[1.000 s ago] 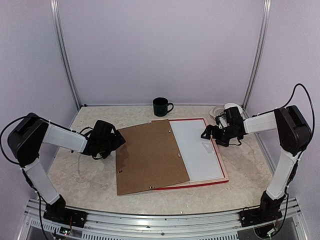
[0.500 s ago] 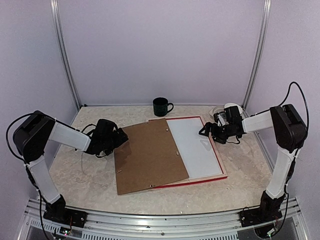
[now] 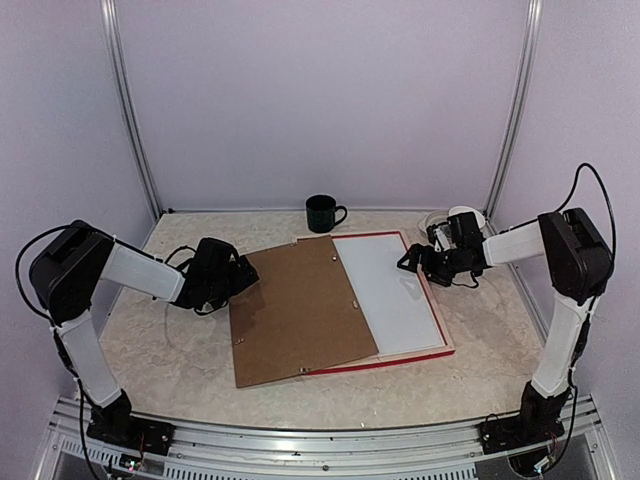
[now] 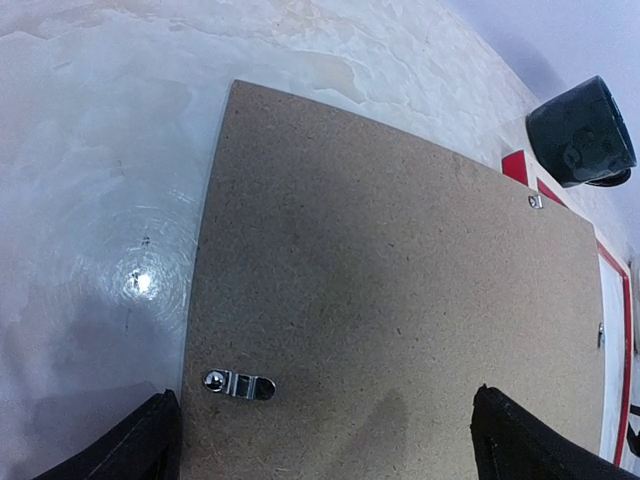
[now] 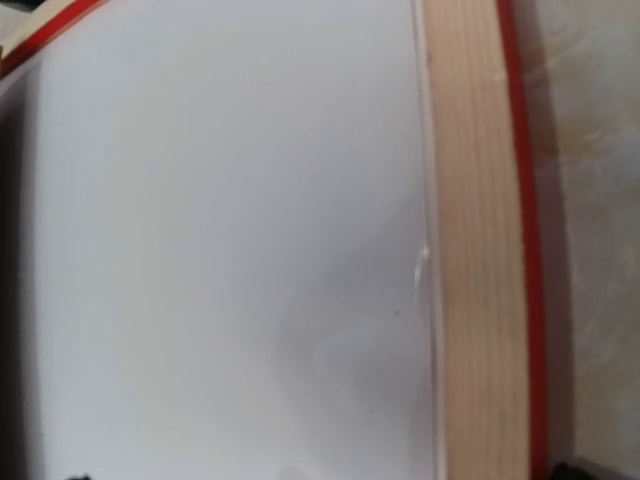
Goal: Put the photo into the frame
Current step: Move the backboard to the frame body.
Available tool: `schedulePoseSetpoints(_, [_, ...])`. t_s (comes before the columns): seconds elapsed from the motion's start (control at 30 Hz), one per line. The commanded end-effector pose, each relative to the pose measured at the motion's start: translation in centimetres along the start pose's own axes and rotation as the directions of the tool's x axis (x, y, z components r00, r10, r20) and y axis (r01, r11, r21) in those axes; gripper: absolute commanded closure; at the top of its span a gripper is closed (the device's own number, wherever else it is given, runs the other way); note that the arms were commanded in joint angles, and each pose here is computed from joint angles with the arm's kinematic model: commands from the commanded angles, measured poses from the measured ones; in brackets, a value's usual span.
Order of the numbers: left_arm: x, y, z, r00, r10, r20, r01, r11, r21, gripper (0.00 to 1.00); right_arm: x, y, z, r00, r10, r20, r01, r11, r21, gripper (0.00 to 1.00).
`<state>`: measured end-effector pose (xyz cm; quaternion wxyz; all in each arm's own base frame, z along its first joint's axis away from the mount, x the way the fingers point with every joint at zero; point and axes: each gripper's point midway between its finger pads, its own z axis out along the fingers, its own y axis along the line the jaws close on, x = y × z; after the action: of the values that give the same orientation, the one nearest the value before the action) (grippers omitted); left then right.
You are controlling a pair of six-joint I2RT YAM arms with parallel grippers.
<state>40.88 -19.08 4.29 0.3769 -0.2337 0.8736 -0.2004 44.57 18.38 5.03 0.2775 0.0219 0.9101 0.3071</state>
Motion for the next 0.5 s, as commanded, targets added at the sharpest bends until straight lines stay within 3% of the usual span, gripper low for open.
schedulePoseSetpoints(0.0, [2.2,-4.7,-0.7,0.996,0.003,-0.086,0.013,0.983,0.184,0.01,4.1,1.2,1.6,0.992,0.012,-0.124,-0.019,0.999,-0.051,0.01])
schedulePoseSetpoints(0.47, [-0.1,-7.3,-4.2,1.000,-0.022,-0.008,0.024,0.942,0.335,0.01,4.0,1.4,1.1,0.993,0.008,-0.121,-0.013,0.999,-0.042,0.01])
